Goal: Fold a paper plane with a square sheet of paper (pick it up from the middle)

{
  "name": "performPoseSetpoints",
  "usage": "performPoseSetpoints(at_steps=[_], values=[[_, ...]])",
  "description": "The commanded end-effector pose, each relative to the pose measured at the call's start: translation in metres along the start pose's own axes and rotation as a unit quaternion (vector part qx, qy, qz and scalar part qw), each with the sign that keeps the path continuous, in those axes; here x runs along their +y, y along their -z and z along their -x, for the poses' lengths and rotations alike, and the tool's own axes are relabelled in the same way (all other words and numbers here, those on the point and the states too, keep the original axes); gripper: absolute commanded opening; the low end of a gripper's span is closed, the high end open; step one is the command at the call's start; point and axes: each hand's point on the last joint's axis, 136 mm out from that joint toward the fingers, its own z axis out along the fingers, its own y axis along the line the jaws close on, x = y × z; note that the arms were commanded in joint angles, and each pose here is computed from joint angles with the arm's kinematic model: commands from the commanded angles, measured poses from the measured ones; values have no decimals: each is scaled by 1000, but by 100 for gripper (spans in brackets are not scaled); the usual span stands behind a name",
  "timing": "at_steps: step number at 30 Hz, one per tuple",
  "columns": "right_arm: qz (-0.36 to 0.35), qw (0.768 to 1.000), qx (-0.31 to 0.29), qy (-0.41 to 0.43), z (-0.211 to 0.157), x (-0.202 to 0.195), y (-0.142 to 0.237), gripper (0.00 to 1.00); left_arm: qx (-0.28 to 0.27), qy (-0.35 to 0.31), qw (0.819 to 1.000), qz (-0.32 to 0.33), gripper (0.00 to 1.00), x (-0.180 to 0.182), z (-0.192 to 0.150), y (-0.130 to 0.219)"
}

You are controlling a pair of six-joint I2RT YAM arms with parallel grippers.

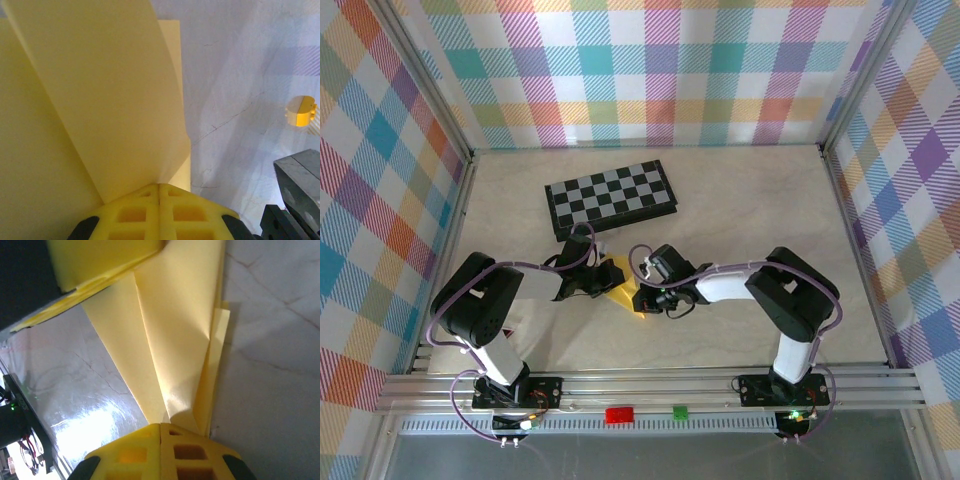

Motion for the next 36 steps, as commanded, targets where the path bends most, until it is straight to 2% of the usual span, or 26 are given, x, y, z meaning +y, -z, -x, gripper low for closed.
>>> performPoseSetpoints(at_steps=[1,6,13,19,24,29,36], values=[[-37,998,32,-38,-36,-29,0,2,28,34,994,100,0,59,-23,-3],[-24,999,19,-35,-43,-25,10,3,26,34,994,101,0,59,-22,-2],[16,1000,-24,10,-7,20,26,3,26,34,994,100,0,58,-22,-1],[10,999,-26,24,23,33,8,4,28,34,994,99,0,58,-23,-1],[-27,999,-17,25,37,21,-9,7,29,33,994,99,0,58,-24,-2],[-35,999,8,-6,18,-1,-17,7,28,32,994,98,0,57,-23,-1],[-18,999,23,-35,-19,-12,-4,8,25,29,995,95,0,54,-20,-1]])
